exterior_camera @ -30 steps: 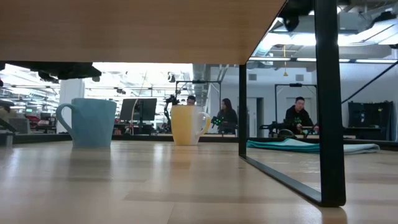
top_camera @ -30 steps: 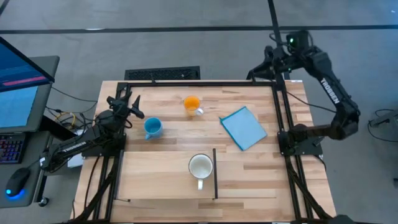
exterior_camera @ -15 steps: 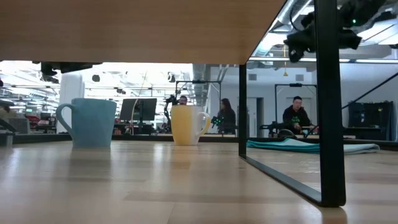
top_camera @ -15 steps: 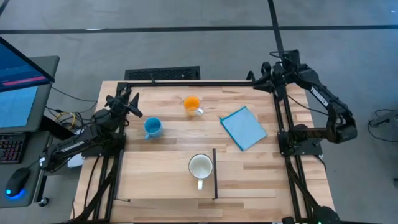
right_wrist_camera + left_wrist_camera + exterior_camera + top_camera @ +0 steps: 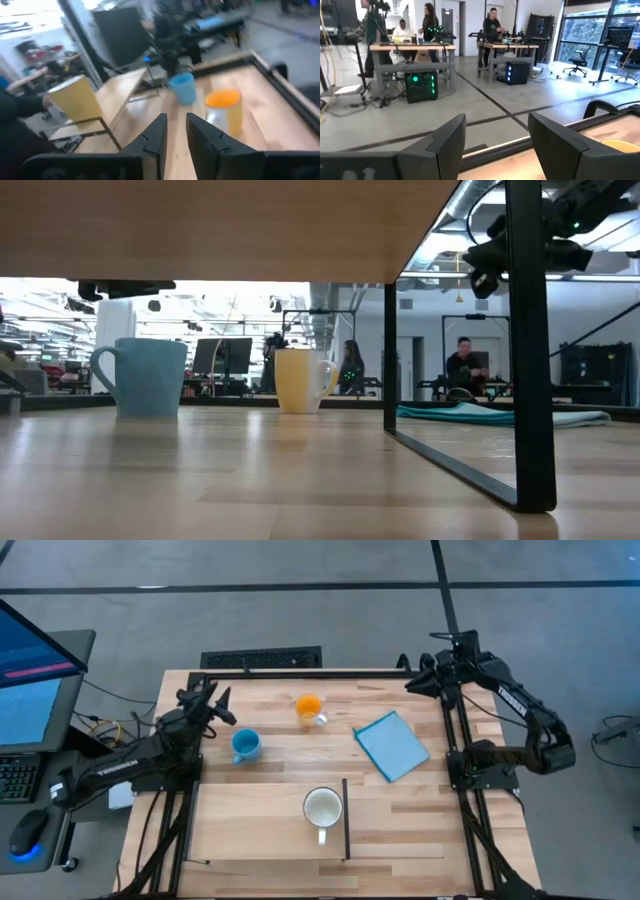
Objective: Stack small to large cups/mugs on shelf
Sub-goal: Put the orange mug on the shelf
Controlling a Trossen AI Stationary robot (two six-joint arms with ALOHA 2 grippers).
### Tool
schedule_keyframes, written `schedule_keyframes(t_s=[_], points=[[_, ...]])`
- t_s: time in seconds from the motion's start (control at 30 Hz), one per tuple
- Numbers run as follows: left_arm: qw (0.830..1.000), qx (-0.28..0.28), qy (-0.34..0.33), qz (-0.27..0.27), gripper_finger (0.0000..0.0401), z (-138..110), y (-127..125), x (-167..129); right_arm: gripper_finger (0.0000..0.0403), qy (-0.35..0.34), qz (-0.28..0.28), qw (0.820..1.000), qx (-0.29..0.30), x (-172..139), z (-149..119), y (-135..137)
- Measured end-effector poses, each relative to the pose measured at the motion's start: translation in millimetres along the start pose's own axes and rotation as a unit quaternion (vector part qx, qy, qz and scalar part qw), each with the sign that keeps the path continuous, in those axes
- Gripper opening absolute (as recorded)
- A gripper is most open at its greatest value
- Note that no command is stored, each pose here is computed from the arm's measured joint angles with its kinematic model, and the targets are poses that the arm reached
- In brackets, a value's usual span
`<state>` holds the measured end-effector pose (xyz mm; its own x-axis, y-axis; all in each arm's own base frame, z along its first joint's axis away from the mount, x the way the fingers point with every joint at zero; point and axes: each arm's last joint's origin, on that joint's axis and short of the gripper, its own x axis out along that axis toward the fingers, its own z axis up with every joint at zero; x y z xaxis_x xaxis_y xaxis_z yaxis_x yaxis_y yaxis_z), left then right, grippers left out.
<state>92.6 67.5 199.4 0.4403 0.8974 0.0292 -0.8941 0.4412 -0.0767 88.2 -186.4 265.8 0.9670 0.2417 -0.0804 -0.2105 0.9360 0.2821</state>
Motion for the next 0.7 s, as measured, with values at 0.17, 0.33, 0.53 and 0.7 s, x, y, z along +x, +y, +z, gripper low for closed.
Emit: schedule_keyframes(t_s=[0.17, 0.33, 0.53, 0.7], points=[[1.000, 0.031, -0.007, 0.000, 0.0206, 0.3, -5.6, 7.5, 0.0086, 0.040, -0.052, 0.998, -0.018, 6.8, 13.2, 13.4], [0.999, 0.044, -0.003, 0.000, 0.0206, -2.3, -9.5, 13.1, 0.0086, 0.050, -0.118, 0.991, -0.047, 24.6, 35.1, 30.1], [0.999, 0.047, 0.009, 0.000, 0.0206, -6.0, -11.3, 15.8, 0.0086, -0.021, -0.221, 0.972, -0.079, 43.3, 41.7, 57.1], [0.999, 0.045, 0.007, 0.000, 0.0206, -5.3, -11.3, 15.6, 0.0086, -0.077, -0.304, 0.947, -0.070, 34.6, 8.5, 76.7]])
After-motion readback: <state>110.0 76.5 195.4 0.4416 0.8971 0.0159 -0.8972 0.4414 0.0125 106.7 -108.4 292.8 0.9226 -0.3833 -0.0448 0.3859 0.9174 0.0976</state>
